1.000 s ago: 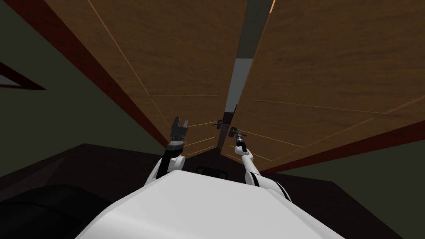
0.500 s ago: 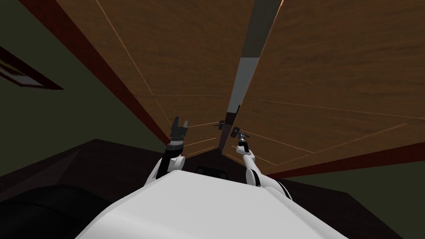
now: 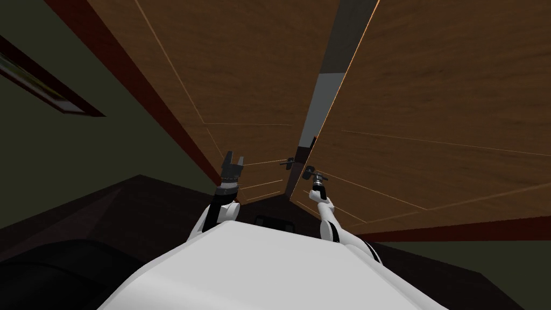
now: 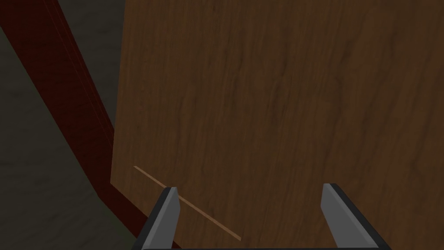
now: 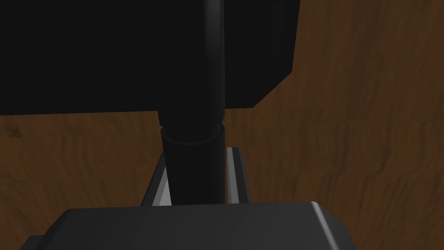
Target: Push the door open
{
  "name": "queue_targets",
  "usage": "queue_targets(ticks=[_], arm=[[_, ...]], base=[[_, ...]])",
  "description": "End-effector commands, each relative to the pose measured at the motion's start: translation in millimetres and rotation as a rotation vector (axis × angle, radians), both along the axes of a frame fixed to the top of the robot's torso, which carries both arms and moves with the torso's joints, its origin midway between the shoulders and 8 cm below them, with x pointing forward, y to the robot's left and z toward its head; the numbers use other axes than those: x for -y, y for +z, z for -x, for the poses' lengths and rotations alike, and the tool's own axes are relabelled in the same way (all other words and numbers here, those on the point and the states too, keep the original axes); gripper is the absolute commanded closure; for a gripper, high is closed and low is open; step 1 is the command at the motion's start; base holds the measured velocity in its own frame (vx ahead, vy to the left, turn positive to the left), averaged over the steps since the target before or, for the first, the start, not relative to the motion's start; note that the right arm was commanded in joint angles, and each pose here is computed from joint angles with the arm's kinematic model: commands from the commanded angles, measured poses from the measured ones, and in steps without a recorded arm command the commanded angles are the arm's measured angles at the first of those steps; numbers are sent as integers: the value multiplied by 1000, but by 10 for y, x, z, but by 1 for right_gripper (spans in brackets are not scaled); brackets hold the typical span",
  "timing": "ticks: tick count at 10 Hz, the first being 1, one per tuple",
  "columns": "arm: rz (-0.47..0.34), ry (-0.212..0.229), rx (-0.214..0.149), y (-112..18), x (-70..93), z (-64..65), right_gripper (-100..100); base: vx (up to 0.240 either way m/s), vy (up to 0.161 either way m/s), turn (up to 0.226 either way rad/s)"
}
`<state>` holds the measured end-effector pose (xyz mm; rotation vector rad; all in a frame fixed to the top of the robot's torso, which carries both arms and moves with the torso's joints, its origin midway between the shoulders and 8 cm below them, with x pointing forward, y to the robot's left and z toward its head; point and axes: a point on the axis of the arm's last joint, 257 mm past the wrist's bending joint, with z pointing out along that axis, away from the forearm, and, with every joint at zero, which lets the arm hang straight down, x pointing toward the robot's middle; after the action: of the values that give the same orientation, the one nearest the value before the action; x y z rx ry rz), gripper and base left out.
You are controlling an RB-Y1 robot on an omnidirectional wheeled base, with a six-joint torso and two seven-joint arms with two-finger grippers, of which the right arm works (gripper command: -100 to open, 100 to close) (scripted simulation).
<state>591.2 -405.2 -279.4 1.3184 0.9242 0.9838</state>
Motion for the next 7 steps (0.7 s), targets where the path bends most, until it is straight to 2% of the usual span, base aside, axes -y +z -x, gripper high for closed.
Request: queue_targets(ticks=[1, 3, 4, 6, 7], arm=[[12, -60, 22, 110, 350, 78, 100], [12, -60, 22, 110, 350, 78, 100], [11, -100, 20, 103, 526, 152, 100], [11, -100, 20, 103, 526, 152, 100], [11, -140, 18, 96, 697, 231, 100]], base=[[19, 5, 137], [16, 0, 43], [21, 3, 127], [12, -3, 38], [24, -2, 136]])
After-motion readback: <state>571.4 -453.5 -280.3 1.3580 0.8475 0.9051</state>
